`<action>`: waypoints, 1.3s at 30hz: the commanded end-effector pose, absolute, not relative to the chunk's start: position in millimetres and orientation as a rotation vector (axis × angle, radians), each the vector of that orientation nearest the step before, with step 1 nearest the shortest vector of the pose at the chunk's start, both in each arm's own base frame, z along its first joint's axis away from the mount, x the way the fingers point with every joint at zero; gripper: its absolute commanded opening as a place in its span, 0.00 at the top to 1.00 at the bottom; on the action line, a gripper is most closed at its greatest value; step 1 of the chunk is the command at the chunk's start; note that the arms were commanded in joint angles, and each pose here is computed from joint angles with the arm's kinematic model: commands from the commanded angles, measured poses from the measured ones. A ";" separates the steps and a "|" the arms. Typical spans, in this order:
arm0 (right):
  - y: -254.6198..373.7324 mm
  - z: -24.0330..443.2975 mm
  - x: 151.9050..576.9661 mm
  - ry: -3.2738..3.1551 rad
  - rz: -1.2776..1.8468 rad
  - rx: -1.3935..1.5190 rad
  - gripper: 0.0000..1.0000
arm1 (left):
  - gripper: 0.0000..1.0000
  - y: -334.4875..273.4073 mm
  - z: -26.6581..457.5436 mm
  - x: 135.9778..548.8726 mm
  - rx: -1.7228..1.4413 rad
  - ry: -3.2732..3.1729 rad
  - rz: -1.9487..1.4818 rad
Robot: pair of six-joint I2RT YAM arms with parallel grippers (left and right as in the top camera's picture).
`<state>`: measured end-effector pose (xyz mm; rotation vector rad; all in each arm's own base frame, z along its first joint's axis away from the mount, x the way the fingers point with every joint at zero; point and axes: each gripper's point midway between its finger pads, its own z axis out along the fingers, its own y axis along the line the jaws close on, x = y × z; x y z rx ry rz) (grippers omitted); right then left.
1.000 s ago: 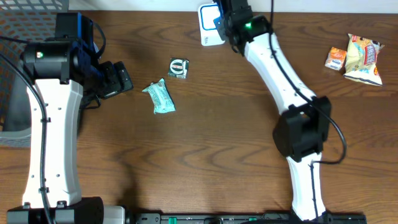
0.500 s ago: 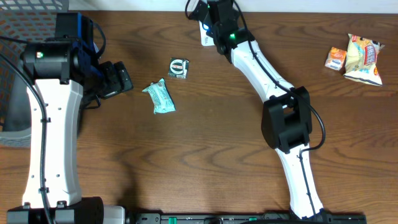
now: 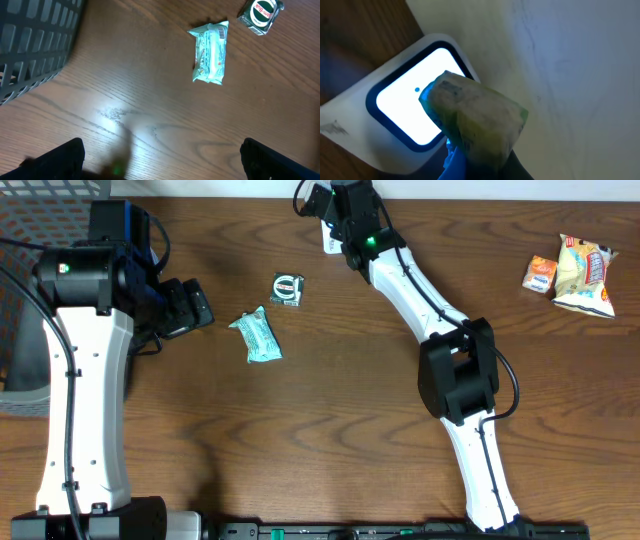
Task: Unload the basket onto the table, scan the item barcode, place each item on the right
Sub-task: 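Raise the Kleenex box in front of the scanner window, then carry the Kleenex box to the right table edge and release it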
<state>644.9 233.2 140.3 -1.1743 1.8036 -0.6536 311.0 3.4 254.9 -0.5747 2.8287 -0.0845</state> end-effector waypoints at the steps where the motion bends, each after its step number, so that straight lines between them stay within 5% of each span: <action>1: 212.0 188.6 649.6 1.839 -0.594 -0.926 0.99 | 0.02 4.3 252.7 310.1 -0.597 2.834 -0.081; 8: 89.5 227.6 643.6 2.044 -0.588 -0.554 0.99 | 0.02 4.3 252.7 310.1 -0.597 2.834 -0.081; 22: -150.5 148.3 560.8 2.571 -0.623 0.085 0.99 | 0.02 4.3 252.7 310.1 -0.598 2.833 -0.081; 39: -225.2 118.1 534.8 2.614 -0.576 0.369 0.84 | 0.02 4.3 252.7 310.1 -0.598 2.833 -0.081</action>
